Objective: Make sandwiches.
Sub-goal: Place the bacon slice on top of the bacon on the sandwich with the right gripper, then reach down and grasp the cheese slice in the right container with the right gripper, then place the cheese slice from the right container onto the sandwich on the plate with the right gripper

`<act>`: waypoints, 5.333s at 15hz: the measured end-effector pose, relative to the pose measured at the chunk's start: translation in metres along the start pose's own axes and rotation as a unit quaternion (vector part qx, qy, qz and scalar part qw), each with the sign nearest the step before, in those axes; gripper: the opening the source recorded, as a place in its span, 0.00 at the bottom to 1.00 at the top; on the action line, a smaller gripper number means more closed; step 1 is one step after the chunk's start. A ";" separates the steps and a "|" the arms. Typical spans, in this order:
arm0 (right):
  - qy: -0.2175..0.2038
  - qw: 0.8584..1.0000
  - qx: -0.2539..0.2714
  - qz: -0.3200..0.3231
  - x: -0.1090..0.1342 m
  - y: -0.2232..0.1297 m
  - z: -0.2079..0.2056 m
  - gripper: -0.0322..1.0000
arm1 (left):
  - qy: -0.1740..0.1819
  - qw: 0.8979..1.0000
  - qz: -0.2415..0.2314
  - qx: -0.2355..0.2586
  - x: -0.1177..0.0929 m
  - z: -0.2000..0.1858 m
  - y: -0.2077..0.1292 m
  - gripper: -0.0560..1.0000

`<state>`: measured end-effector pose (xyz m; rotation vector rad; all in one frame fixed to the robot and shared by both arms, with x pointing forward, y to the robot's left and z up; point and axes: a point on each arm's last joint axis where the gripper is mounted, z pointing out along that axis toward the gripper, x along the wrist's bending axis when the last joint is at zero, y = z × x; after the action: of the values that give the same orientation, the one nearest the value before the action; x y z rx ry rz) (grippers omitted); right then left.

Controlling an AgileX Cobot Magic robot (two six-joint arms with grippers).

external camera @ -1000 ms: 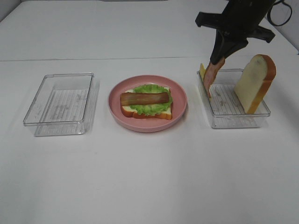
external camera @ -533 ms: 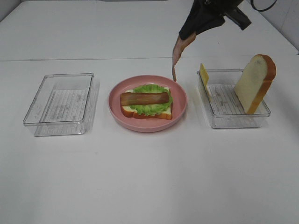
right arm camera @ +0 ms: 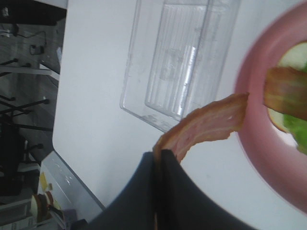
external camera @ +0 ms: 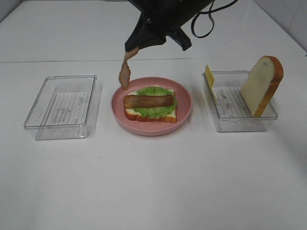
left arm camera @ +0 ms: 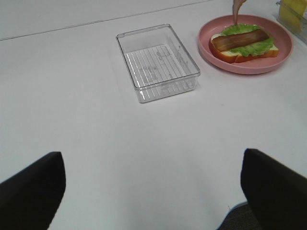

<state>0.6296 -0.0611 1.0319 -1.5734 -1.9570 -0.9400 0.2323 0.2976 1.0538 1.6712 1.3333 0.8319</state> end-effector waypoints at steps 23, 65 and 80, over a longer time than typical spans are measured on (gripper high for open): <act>-0.189 0.976 0.037 0.101 -0.091 0.002 0.039 0.43 | 0.000 1.000 0.000 0.000 0.000 0.000 0.000 0.94; -0.233 0.972 -0.037 -0.007 -0.083 0.052 -0.077 0.03 | 0.000 1.000 0.000 0.000 0.000 0.000 0.000 0.94; -0.113 0.992 0.056 -0.022 -0.049 0.024 0.071 0.03 | 0.000 1.000 0.000 0.000 0.000 0.000 0.000 0.94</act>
<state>0.6699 -0.0373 0.9549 -1.6377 -2.1647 -0.6790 0.2323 0.2976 1.0538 1.6712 1.3333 0.8319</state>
